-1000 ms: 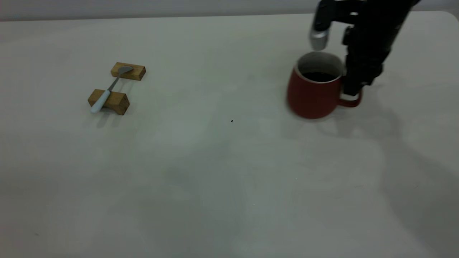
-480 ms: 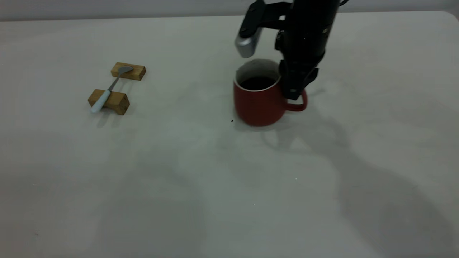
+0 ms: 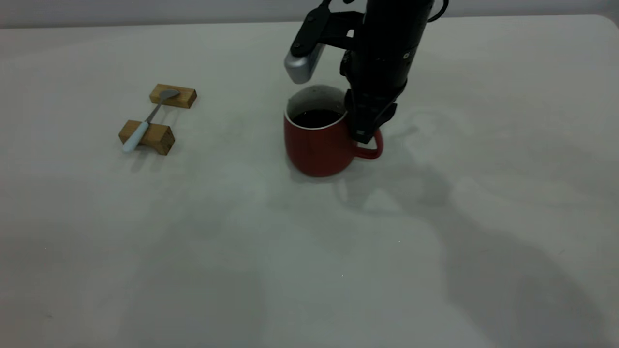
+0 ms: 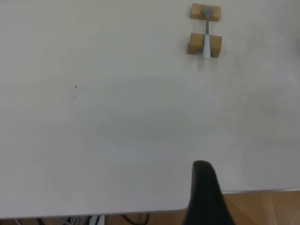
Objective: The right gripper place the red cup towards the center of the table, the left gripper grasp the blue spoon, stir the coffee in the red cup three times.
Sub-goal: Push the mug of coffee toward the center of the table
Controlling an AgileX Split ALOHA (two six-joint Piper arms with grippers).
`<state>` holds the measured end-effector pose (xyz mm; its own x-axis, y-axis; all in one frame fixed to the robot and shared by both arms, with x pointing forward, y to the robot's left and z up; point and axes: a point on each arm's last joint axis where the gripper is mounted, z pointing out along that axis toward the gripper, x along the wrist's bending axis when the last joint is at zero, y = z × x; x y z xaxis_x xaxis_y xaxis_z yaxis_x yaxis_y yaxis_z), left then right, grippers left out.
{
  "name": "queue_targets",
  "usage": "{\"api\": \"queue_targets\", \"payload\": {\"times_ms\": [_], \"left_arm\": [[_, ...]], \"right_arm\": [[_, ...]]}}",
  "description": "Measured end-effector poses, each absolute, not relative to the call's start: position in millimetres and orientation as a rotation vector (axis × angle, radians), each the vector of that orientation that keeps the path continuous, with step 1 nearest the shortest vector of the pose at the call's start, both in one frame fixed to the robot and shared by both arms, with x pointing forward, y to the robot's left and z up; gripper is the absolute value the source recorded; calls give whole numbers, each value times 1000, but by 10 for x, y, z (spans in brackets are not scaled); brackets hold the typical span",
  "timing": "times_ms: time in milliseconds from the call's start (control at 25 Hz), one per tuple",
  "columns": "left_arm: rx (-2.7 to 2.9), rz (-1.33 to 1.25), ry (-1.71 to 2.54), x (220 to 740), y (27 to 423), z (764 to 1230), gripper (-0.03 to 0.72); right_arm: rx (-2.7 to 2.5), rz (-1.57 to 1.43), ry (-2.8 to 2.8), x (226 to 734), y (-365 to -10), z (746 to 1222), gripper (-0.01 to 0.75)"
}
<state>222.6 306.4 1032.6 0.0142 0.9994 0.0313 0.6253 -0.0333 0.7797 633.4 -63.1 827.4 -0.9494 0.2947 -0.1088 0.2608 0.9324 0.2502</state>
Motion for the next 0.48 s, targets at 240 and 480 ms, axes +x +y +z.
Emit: {"api": "queue_targets", "payload": {"times_ms": [240, 480], "left_arm": [[1718, 834, 1669, 2226, 3064, 10326, 571], [1718, 834, 1669, 2226, 3064, 10326, 571]], "right_arm": [[499, 386, 2928, 6344, -615, 8290, 299], [568, 394, 2922, 6350, -609, 8301, 554]]}}
